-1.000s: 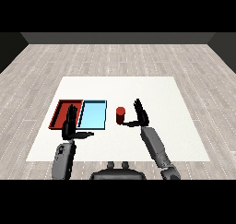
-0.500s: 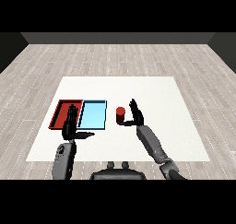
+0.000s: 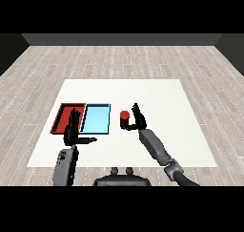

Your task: Pick the red can and put it in the red box

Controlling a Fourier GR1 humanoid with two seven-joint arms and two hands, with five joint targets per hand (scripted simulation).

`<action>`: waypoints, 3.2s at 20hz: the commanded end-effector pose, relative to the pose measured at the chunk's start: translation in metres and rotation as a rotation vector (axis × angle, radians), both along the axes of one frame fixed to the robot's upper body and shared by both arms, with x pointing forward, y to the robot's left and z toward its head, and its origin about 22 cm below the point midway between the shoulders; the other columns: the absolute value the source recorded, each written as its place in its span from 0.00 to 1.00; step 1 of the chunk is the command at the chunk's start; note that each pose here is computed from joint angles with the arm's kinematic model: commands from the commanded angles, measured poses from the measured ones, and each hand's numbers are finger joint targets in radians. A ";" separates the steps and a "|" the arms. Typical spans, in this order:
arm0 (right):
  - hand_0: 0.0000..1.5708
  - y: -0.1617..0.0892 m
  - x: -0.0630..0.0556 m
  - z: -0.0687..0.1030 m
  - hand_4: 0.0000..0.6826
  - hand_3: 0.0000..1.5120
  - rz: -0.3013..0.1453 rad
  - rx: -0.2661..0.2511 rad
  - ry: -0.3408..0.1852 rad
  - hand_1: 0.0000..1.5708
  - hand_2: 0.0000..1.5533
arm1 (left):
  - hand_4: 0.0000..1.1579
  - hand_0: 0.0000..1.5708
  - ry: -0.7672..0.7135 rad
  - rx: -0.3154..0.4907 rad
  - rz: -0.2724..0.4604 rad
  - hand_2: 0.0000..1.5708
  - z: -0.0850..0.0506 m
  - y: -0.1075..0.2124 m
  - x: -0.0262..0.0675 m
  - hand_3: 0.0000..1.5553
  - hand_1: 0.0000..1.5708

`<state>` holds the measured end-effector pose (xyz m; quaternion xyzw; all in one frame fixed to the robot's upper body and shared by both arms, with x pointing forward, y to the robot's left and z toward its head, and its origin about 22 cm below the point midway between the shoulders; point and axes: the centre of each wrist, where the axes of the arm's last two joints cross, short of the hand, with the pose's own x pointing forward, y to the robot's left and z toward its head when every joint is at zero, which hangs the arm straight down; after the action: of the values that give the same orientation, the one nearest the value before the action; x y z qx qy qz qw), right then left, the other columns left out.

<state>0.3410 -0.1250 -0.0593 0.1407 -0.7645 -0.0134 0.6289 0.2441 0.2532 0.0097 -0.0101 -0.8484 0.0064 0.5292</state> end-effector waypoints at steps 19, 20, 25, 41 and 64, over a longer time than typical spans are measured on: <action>0.00 0.038 0.011 0.019 0.00 0.00 0.052 0.046 0.020 0.00 0.00 | 0.00 0.00 -0.007 0.022 0.001 0.00 0.016 0.014 -0.0050 0.00 0.00; 0.00 0.035 0.012 0.013 0.00 0.00 0.050 0.044 0.026 0.00 0.00 | 0.00 0.00 0.005 0.003 0.007 0.00 0.004 0.032 0.0052 0.00 0.00; 0.00 0.039 0.012 0.017 0.00 0.00 0.077 0.048 0.037 0.00 0.00 | 0.00 0.00 0.004 0.024 0.007 0.00 0.009 0.002 0.0163 0.00 0.00; 1.00 0.046 0.014 0.014 0.84 0.96 -0.106 -0.174 0.174 1.00 0.96 | 0.00 0.00 -0.009 0.031 0.011 0.00 0.003 0.003 0.0023 0.00 0.00; 1.00 0.045 0.035 0.066 0.88 0.93 -0.167 -0.192 0.071 1.00 0.95 | 0.00 0.00 -0.037 0.025 -0.001 0.00 -0.002 -0.011 -0.0088 0.00 0.00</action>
<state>0.3651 -0.0823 -0.0264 0.0201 -0.7322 0.0052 0.6808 0.2413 0.2440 0.0121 0.0038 -0.8528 -0.0096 0.5222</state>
